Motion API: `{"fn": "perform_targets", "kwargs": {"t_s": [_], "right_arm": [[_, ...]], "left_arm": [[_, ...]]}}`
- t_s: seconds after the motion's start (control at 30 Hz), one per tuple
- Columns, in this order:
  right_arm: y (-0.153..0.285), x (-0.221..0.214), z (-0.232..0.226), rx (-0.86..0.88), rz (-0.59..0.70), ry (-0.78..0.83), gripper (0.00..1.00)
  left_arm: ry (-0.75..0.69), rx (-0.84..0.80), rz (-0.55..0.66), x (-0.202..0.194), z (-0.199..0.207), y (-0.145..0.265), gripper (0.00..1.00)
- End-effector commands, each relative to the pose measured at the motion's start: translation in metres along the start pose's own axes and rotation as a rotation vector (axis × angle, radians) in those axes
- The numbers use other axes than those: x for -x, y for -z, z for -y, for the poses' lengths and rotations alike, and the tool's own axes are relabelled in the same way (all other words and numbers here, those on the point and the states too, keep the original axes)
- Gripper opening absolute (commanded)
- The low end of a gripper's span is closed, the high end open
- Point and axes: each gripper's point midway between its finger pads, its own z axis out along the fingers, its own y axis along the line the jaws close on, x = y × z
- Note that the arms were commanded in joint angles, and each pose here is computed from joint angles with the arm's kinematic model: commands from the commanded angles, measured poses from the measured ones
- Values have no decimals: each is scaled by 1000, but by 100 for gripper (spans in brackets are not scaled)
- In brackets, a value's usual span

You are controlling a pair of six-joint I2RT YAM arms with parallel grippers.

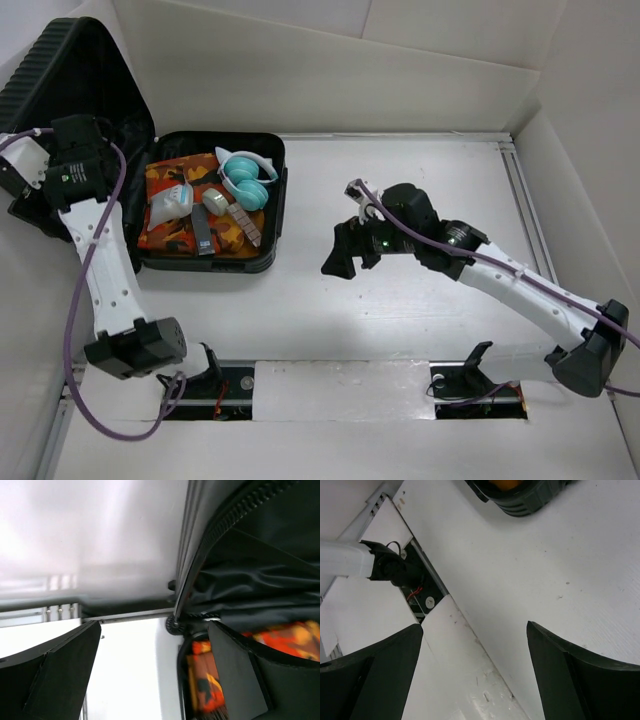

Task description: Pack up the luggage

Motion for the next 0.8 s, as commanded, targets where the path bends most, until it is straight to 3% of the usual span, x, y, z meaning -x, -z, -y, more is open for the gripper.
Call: {"fn": "perform_targets", "kwargs": {"t_s": [0.0,0.23,0.57,0.77], "right_arm": [[17,3,-14,45,27,74,91],[8,-8,-25,83,-18,83,91],[-3,-12,-5,28,-40,66,91],[2,-13,10,-4,-29,52,91]], "left_arm": [[20,14,10,7,10,-13,86],[25,46,67,37,31,-24,86],[-8,155,106,37,28,-38,56],[19,167,129,52,27,-42,47]]}}
